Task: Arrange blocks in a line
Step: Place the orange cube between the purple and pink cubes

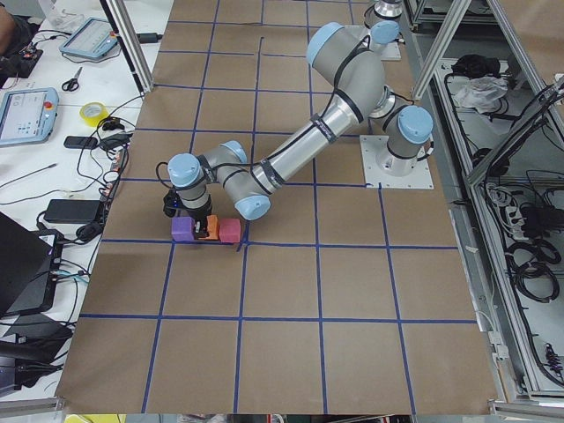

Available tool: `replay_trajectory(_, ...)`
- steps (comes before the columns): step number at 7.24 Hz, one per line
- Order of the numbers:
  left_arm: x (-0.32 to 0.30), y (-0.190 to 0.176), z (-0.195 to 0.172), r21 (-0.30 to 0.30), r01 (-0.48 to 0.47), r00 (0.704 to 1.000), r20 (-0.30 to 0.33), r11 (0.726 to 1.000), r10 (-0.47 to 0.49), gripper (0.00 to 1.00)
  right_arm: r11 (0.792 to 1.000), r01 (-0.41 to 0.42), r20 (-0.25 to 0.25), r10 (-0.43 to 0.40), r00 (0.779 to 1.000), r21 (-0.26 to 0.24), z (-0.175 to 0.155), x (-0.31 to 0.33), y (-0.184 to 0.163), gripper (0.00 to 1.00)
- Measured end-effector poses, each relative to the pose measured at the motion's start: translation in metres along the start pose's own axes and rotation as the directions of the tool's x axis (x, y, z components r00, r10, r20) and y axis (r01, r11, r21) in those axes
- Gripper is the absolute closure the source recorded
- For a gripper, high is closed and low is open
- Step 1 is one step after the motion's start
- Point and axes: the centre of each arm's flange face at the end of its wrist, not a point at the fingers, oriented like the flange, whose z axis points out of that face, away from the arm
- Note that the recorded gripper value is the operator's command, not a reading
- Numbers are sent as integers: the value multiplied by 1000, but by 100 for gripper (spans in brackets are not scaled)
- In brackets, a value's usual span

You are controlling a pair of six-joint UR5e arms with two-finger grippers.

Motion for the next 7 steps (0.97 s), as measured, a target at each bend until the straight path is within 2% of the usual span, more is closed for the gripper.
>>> replay_trajectory(1,-1,-1,4,4,-1,1000,4,1000,1,99,1000,0,3,0,1000,0,0,0,0,0)
replay_trajectory(2,-1,-2,6,9,-1,1000,9,1000,1,17,1000,0,5,0,1000,0,1,0,0,0)
replay_trajectory(3,-1,-2,8,13,-1,1000,9,1000,1,0,1000,0,5,0,1000,0,1,0,0,0)
replay_trajectory(7,-1,-2,5,19,-1,1000,7,1000,1,0,1000,0,5,0,1000,-1,1,0,-1,0)
